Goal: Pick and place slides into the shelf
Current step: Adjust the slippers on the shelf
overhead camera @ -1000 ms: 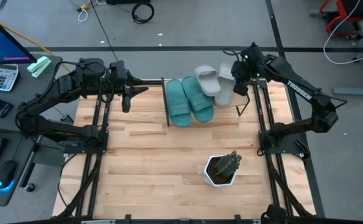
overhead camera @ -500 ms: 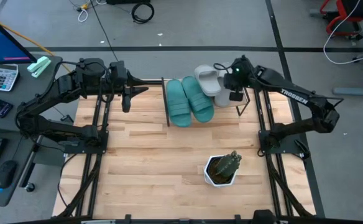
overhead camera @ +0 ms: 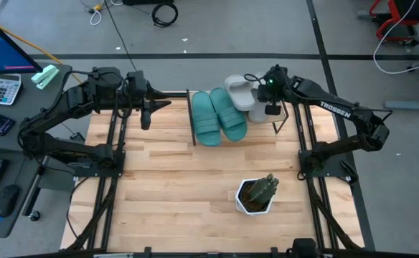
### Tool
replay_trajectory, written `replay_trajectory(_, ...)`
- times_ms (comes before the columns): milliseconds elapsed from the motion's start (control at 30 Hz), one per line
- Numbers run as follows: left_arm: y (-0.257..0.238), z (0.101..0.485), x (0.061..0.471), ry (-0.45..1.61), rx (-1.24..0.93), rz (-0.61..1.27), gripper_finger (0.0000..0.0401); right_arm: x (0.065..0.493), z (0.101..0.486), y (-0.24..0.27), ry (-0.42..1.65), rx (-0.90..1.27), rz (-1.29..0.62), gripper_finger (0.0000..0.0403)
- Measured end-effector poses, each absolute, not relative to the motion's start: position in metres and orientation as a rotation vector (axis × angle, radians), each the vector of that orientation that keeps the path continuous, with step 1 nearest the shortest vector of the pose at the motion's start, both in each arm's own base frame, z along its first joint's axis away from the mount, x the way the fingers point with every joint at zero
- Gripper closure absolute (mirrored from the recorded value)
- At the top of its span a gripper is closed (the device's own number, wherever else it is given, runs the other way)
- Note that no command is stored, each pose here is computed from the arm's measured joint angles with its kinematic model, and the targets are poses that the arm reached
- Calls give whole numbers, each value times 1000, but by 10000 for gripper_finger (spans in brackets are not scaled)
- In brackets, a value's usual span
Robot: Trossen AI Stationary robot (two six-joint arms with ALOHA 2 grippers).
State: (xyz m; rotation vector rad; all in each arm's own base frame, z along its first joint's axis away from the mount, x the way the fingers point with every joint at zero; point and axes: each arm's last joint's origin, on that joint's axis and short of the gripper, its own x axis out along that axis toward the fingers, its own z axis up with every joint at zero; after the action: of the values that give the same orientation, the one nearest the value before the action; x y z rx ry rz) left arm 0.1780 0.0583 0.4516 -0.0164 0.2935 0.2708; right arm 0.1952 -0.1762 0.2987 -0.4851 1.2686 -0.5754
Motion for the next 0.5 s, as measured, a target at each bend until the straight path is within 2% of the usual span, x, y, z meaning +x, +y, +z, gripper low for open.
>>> replay_trajectory(67,58,452,178,293,-16,271,294,195,299,-176,1280,-501,-565,378)
replay_trajectory(100,58,452,178,293,-16,271,294,195,298,-176,1288,-510,-555,386)
replay_trajectory(500,58,450,178,304,-45,274,294,182,313,-168,1261,-640,-443,394)
